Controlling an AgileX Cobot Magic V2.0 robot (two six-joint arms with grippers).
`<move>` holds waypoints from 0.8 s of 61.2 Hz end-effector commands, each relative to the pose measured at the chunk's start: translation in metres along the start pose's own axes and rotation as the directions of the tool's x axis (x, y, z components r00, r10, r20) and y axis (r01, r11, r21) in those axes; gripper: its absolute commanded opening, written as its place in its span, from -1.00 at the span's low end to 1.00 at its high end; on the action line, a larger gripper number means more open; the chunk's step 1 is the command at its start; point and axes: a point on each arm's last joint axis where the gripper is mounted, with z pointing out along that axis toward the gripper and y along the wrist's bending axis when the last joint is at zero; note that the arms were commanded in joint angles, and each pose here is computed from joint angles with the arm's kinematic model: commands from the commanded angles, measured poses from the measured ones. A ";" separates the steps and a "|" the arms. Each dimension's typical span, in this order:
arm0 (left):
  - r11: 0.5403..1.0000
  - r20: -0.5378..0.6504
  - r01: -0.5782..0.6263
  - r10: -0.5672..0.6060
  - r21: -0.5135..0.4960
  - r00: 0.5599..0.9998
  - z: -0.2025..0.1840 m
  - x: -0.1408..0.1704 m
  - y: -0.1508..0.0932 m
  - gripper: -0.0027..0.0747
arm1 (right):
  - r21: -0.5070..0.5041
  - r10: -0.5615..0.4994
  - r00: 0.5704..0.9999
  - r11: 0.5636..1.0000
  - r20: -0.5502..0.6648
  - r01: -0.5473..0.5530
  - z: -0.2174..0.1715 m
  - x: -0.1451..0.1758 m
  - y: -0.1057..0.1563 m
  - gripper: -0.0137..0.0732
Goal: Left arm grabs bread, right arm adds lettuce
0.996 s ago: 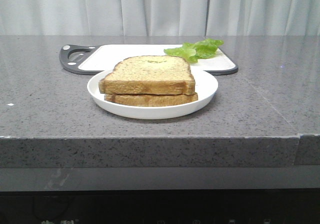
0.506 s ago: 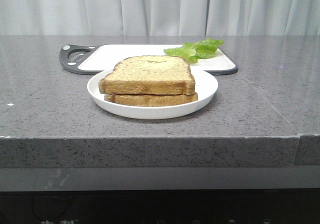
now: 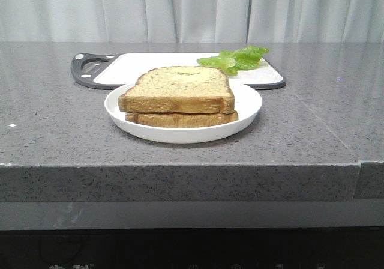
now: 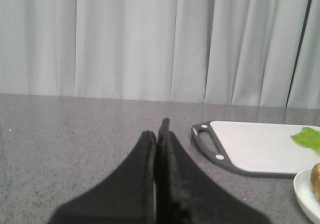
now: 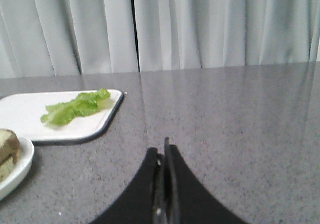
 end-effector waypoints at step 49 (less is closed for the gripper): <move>0.998 -0.453 0.049 -0.032 0.027 0.891 0.075 -0.093 -0.011 -0.98 | 0.060 -0.003 0.948 0.998 -0.317 0.023 0.040 -0.100 0.011 -0.95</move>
